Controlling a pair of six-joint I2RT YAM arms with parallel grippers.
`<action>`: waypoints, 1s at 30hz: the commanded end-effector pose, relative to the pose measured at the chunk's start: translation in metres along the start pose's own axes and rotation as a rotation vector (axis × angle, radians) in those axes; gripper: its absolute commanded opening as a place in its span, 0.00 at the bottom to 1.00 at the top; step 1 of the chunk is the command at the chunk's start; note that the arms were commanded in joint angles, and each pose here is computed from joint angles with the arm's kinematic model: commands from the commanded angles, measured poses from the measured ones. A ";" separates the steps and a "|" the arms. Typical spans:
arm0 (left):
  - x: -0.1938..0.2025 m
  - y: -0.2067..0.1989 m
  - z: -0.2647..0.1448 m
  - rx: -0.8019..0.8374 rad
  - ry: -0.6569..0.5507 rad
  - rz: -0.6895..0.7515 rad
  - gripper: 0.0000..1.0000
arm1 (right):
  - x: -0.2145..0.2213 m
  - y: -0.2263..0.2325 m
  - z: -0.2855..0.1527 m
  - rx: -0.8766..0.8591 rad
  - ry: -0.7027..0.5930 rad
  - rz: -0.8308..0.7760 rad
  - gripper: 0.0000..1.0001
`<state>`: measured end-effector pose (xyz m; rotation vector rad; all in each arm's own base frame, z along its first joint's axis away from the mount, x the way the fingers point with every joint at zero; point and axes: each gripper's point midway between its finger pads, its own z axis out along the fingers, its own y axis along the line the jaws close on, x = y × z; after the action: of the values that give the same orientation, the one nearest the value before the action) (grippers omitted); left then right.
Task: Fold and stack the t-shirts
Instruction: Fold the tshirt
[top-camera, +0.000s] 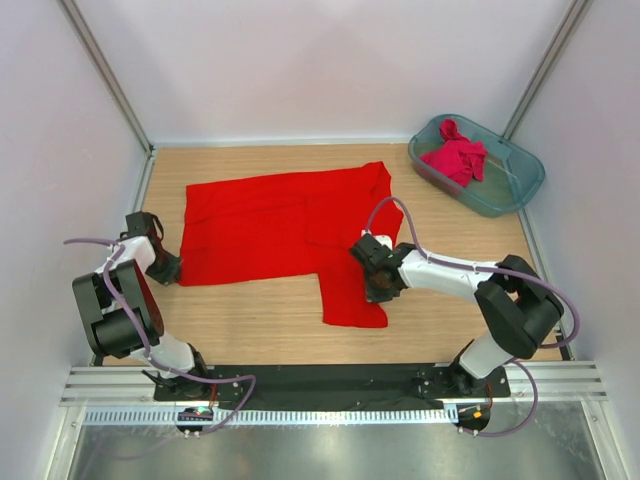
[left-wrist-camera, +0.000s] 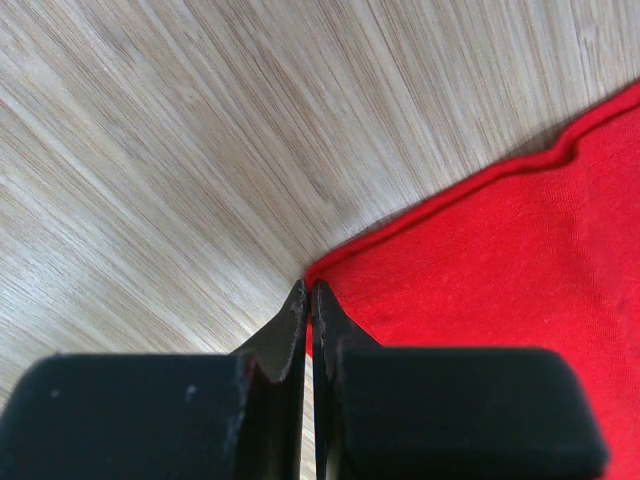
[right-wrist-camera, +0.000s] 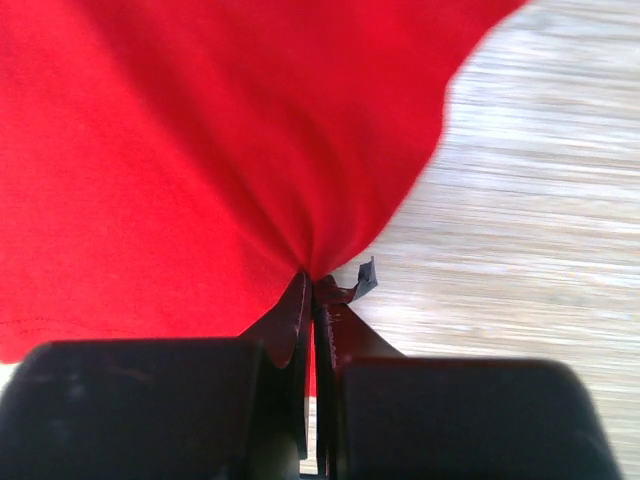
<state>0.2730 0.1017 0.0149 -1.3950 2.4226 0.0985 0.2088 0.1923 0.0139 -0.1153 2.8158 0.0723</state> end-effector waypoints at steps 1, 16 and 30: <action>0.012 0.011 0.003 -0.041 0.046 0.031 0.00 | -0.002 -0.024 -0.008 0.065 -0.038 0.010 0.01; 0.007 0.020 -0.028 -0.014 -0.022 0.099 0.00 | 0.003 -0.006 -0.079 -0.225 -0.136 0.041 0.01; -0.036 -0.043 -0.063 0.131 -0.086 0.215 0.00 | -0.136 -0.021 -0.112 -0.253 -0.220 0.118 0.01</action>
<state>0.2854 0.0917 0.0772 -1.1334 2.4492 0.0557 0.2867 0.1731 0.1443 0.0584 2.6142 0.4230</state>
